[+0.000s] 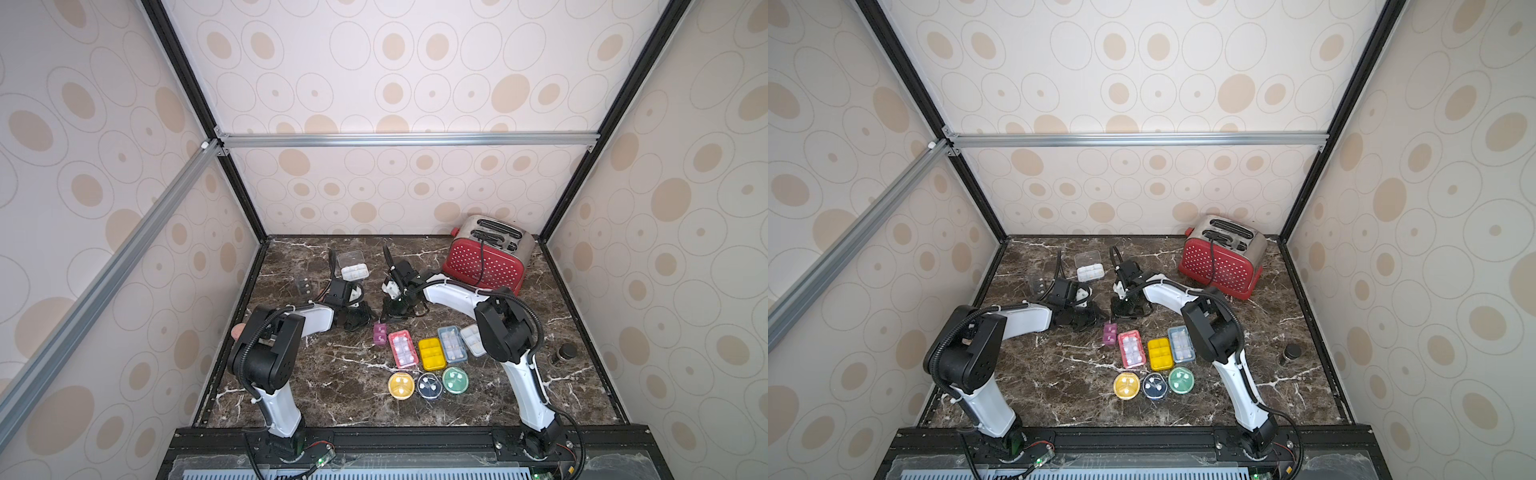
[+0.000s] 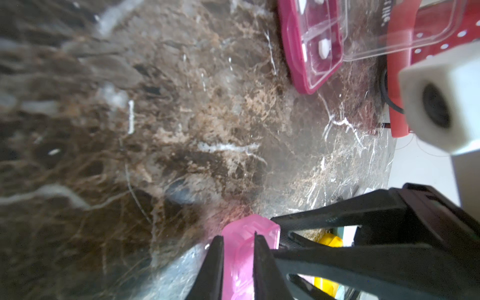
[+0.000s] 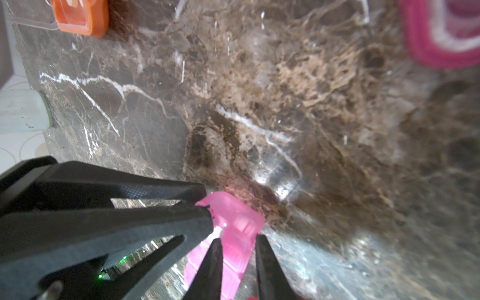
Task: Close pillboxes
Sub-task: Close the lid on the pillbox.
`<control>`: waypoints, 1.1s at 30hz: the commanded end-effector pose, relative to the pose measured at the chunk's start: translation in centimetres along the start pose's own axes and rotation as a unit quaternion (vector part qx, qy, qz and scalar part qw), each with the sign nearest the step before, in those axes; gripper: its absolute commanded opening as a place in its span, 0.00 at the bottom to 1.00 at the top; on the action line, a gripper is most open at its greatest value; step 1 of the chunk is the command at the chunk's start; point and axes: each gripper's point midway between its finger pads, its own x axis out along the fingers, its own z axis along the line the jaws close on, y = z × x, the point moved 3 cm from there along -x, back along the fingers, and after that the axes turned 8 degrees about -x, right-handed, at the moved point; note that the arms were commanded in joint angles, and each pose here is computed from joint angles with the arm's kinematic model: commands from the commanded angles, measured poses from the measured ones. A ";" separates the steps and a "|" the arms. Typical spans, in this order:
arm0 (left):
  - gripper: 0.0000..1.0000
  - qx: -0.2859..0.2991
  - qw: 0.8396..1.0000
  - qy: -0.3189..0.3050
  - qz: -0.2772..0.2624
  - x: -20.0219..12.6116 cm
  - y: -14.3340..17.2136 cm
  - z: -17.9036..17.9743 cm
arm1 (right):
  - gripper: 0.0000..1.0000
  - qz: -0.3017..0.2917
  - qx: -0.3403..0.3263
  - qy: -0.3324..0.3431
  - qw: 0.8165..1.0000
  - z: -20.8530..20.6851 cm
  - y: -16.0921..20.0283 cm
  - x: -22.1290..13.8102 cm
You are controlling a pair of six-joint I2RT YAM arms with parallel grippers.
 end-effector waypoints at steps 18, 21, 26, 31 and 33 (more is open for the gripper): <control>0.99 0.027 0.992 -0.085 -0.084 -8.6 -0.9 -0.4 | 0.64 -0.012 -0.041 0.101 0.994 2.2 2.2 -3.7; 0.99 0.042 0.987 -0.106 -0.112 -10.9 -1.4 -0.9 | 0.81 -0.001 -0.061 0.145 0.988 3.3 2.7 -3.2; 0.99 0.052 0.976 -0.148 -0.149 -13.6 -1.2 0.1 | 0.99 0.020 -0.064 0.225 0.972 3.3 2.4 -1.9; 0.99 0.026 0.964 -0.167 -0.204 -17.5 -1.4 2.0 | 0.97 0.031 -0.073 0.248 0.966 3.6 1.9 -0.7; 0.99 0.016 0.962 -0.157 -0.223 -18.6 -1.5 2.3 | 0.90 0.037 -0.069 0.250 0.965 3.5 1.9 -0.2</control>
